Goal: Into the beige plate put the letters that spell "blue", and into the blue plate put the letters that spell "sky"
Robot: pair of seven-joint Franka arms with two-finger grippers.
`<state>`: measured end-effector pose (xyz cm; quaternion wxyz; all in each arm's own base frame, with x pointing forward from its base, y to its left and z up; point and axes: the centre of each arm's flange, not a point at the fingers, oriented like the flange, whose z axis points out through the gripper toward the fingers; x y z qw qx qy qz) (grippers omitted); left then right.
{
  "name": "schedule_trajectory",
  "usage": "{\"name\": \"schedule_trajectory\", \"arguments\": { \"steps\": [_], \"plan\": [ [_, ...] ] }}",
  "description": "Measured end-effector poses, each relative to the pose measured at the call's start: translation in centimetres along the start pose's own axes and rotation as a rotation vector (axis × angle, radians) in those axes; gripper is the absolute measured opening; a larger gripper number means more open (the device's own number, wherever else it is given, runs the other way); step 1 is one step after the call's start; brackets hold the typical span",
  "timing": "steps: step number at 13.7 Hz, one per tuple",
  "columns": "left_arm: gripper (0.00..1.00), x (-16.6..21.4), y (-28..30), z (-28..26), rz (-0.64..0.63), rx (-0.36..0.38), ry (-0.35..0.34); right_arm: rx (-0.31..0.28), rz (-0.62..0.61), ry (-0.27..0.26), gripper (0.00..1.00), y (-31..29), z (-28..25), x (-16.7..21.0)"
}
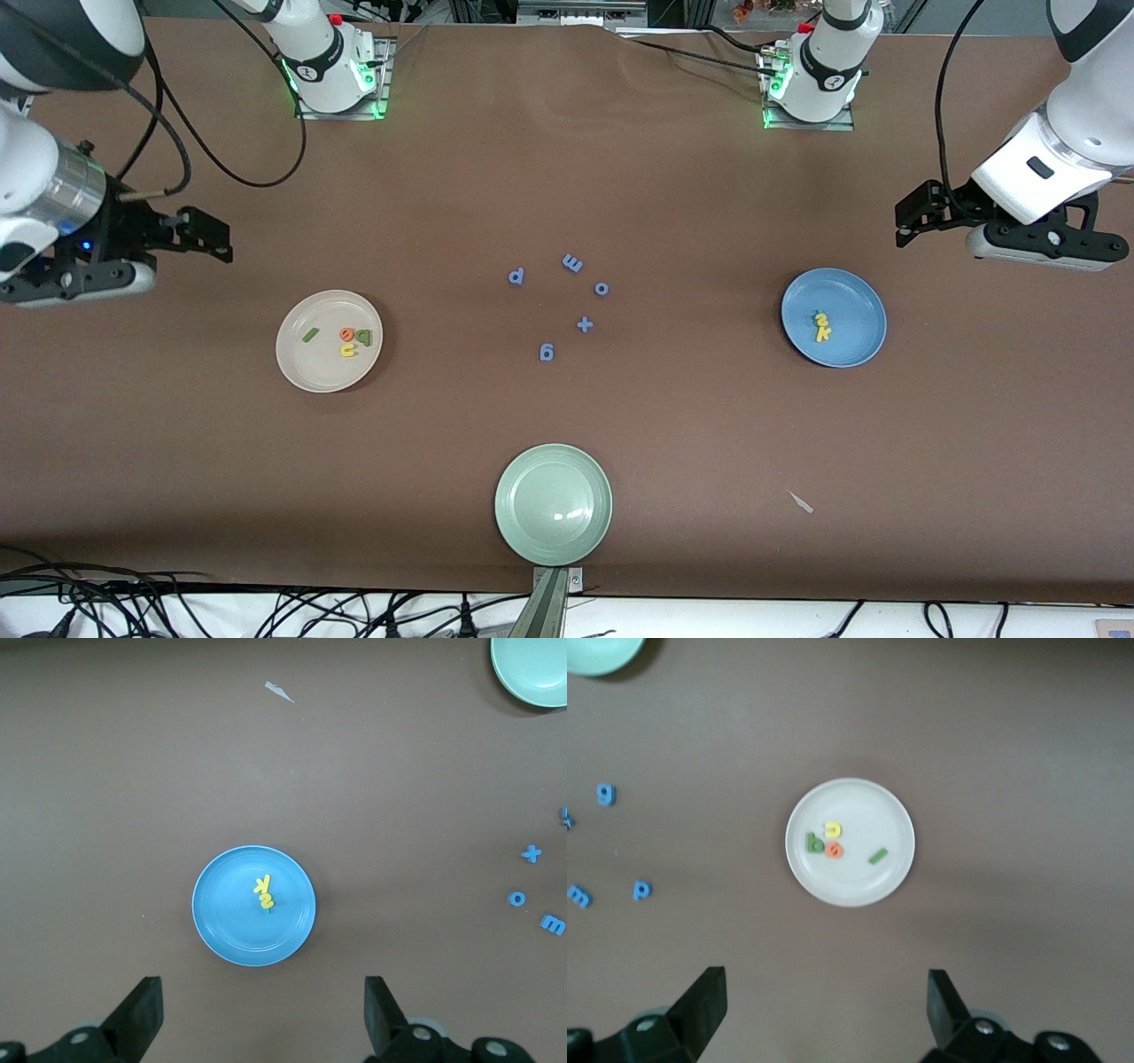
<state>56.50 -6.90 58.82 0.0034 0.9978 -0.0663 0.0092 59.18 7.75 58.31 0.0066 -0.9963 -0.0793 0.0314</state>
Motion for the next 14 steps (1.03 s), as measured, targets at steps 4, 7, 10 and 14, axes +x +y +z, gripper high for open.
{"name": "schedule_trajectory", "arguments": {
  "steps": [4, 7, 10, 14],
  "plan": [
    [1.00, 0.0, 0.0, 0.0, -0.001, 0.000, 0.000, -0.002, -0.012, 0.004, 1.00, -0.8, -0.8, -2.0],
    [1.00, 0.0, 0.0, 0.0, -0.001, 0.000, 0.000, -0.003, -0.009, 0.002, 1.00, -0.6, -0.8, -2.1],
    [1.00, 0.0, 0.0, 0.0, -0.002, 0.000, 0.000, -0.003, -0.002, 0.003, 1.00, -0.2, -0.9, -2.1],
    [1.00, 0.0, 0.0, 0.0, -0.002, 0.000, 0.000, -0.007, 0.004, 0.006, 1.00, 0.2, -1.2, -2.1]
  ]
}}
